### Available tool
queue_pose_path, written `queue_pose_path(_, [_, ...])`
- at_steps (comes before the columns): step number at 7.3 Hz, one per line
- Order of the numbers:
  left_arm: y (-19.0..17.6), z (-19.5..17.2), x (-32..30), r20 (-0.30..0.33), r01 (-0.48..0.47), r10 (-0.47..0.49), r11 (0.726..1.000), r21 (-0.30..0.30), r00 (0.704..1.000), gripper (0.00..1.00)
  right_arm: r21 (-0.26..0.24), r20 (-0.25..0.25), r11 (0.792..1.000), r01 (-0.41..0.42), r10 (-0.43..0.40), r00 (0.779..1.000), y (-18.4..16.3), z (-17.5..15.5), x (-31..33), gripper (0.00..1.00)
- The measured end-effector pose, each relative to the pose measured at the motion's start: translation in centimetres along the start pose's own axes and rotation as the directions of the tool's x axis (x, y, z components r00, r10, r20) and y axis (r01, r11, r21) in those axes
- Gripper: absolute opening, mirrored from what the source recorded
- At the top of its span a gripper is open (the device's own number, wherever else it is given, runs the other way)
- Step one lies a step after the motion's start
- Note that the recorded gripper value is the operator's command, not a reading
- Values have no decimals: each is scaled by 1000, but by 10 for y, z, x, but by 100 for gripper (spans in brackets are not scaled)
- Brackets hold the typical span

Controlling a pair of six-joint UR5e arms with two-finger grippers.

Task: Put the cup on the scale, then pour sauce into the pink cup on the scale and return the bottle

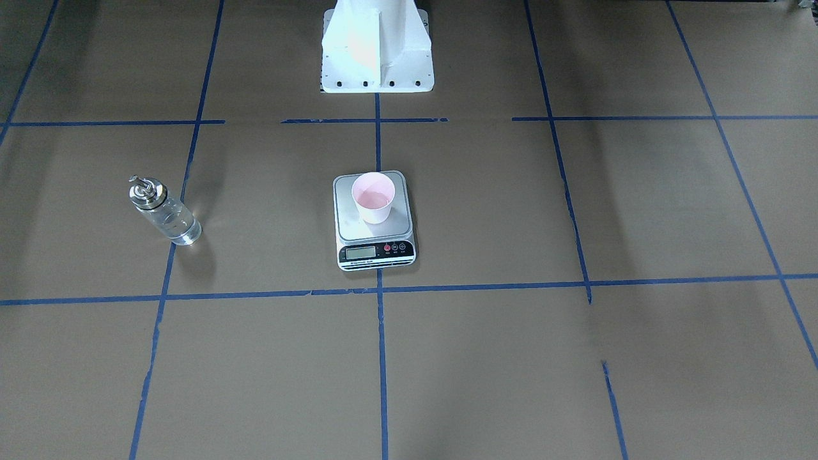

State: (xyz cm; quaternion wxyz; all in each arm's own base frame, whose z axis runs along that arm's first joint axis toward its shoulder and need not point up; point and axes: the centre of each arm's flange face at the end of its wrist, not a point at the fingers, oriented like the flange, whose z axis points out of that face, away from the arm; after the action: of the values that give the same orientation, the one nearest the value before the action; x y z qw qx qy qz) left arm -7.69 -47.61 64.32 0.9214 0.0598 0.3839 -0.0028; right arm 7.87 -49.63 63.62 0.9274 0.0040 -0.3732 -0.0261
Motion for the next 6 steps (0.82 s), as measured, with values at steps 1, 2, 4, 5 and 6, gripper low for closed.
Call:
queue_pose_path(1, [0, 0, 0, 0, 0, 0, 1000, 0, 1000, 100, 0, 0, 1000, 1, -1, 1000, 0, 0, 0, 100])
queue_pose_path(2, [0, 0, 0, 0, 0, 0, 1000, 0, 1000, 100, -2, 0, 1000, 1, -1, 1000, 0, 1, 0, 100])
queue_pose_path(4, [0, 0, 0, 0, 0, 0, 1000, 0, 1000, 100, -7, -1, 1000, -1, 1, 1000, 2, 3, 1, 100])
queue_pose_path(5, [0, 0, 0, 0, 0, 0, 1000, 0, 1000, 100, -8, -1, 1000, -1, 1, 1000, 3, 4, 1, 100])
queue_pose_path(6, [0, 0, 0, 0, 0, 0, 1000, 0, 1000, 100, -8, -1, 1000, -1, 1, 1000, 2, 4, 1, 100])
